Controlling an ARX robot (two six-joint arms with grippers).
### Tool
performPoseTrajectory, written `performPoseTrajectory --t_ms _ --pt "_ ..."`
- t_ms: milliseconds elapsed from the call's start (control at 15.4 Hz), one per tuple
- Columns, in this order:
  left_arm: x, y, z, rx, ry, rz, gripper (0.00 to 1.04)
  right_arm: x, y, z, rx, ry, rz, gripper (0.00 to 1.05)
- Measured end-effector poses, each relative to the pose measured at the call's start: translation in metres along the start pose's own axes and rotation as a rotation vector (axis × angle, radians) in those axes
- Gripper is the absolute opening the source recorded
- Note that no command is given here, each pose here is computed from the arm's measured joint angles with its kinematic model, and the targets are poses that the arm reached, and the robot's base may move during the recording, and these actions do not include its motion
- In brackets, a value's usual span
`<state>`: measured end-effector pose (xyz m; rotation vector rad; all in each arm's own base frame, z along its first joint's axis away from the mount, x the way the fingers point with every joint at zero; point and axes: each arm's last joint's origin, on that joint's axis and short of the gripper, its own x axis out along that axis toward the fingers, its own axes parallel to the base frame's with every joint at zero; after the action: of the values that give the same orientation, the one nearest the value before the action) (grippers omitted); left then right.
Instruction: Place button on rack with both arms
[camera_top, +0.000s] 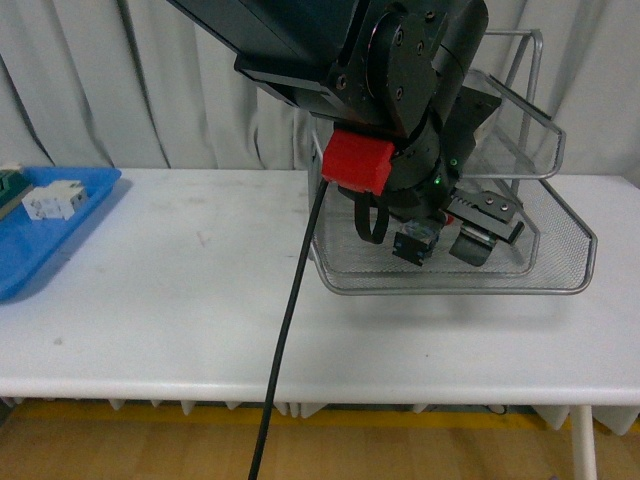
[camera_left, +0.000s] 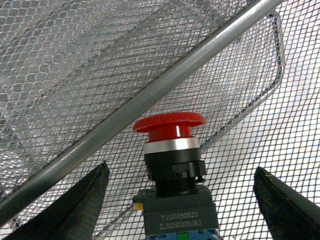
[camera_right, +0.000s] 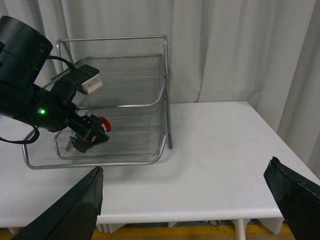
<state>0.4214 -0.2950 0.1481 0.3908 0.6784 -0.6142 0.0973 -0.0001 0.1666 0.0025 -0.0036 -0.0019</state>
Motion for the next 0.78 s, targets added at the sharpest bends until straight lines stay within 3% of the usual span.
performPoseTrajectory --t_ms 65,130,519,779 --pt "-0.001 -0.001 -0.002 -0.009 0.004 -0.009 0.97 0.0 0.0 0.0 0.0 0.0 0.0 0.98" --pt "-0.005 -0.001 -0.004 -0.017 0.009 -0.022 0.99 0.0 0.0 0.0 0.0 0.0 0.0 0.98" --pt "-0.063 -0.006 0.013 -0.021 -0.119 -0.045 0.98 0.0 0.0 0.0 0.0 0.0 0.0 0.98" --pt "-0.105 -0.01 -0.001 -0.019 -0.199 -0.06 0.98 0.0 0.0 0.0 0.0 0.0 0.001 0.98"
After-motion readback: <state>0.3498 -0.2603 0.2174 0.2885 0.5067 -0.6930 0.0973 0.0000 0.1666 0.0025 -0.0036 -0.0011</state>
